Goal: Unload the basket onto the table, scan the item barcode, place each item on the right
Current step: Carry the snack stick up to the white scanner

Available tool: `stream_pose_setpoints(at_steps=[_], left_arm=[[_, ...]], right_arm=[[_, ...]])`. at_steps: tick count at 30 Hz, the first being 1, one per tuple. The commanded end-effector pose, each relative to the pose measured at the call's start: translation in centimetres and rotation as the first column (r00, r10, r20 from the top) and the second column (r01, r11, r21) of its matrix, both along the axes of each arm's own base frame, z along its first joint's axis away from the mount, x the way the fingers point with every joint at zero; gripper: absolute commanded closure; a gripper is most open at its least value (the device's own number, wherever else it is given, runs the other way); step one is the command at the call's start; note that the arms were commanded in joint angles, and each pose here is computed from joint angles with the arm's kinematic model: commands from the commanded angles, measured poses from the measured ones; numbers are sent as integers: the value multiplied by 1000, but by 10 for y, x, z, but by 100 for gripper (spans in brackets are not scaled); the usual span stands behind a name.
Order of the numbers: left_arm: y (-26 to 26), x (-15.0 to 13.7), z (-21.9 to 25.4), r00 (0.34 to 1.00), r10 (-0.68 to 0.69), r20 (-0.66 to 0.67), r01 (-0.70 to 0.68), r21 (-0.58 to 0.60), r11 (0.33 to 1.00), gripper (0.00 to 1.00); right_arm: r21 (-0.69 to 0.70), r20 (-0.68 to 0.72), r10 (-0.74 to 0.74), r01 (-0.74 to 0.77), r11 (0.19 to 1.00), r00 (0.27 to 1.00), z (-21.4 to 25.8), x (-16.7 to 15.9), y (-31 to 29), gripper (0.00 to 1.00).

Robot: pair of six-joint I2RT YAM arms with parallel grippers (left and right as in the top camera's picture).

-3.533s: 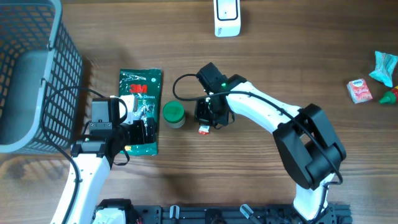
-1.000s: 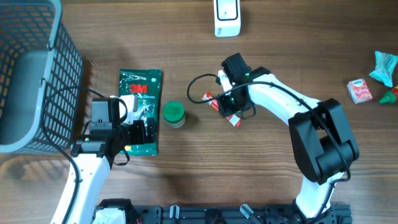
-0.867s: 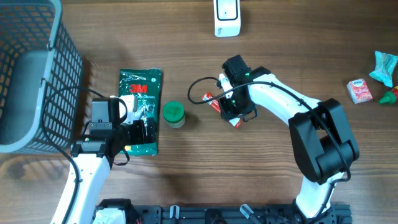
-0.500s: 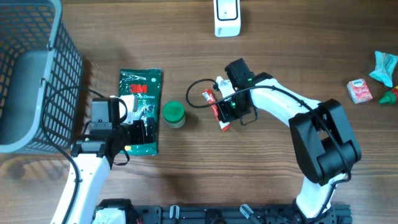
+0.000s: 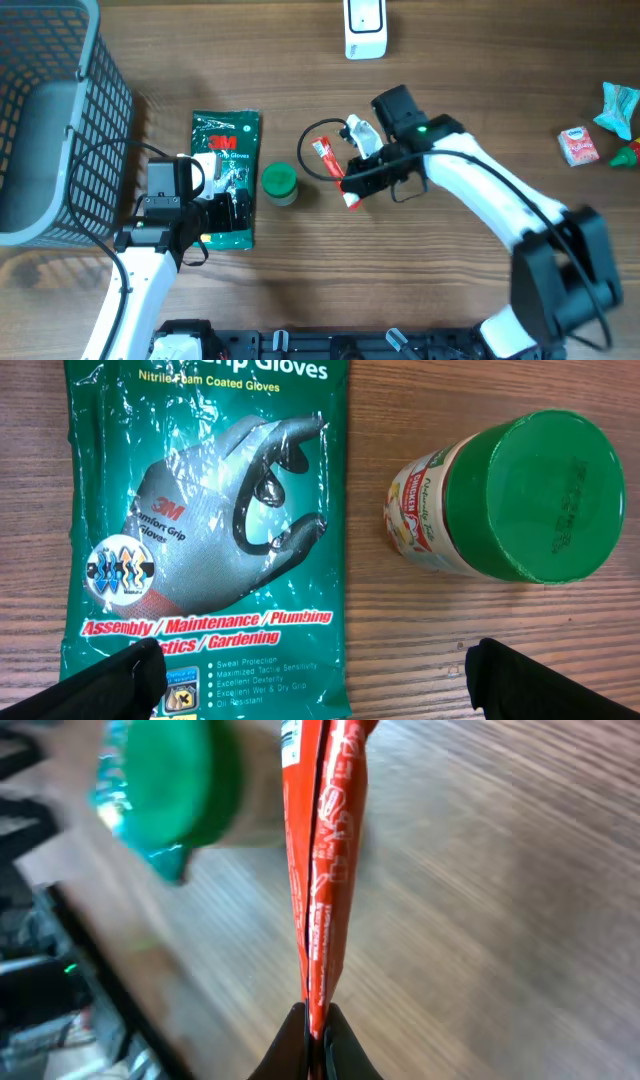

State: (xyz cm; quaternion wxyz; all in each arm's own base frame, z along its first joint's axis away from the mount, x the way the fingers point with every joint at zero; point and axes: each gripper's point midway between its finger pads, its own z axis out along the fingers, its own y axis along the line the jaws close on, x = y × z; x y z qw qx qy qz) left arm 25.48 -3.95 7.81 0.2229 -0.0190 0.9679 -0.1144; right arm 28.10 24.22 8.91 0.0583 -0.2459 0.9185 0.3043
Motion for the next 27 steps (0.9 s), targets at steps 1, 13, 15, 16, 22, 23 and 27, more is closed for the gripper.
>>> stream_pose_setpoints(at_steps=[1,13,15,16,22,23,27], left_arm=[[2,1,0,1000,15,0,-15,-5,1000,0],[2,1,0,1000,15,0,-15,-5,1000,0],[2,1,0,1000,15,1,-15,-5,1000,0],[2,1,0,1000,15,0,-15,-5,1000,0],[2,1,0,1000,15,0,-15,-5,1000,0],[2,1,0,1000,15,1,-15,-5,1000,0],[2,1,0,1000,15,0,-15,-5,1000,0]], right_arm=[[70,82,80,-86,994,993,43,-14,3,96],[211,373,181,-273,939,910,154,-72,-9,96],[239,429,206,-330,913,880,169,-82,-8,96],[245,440,211,-343,907,873,172,-85,-8,96],[222,483,248,-391,893,840,173,-89,-9,96],[202,507,261,-408,890,821,173,-87,-10,96],[34,590,223,-299,954,776,160,-45,-23,96]])
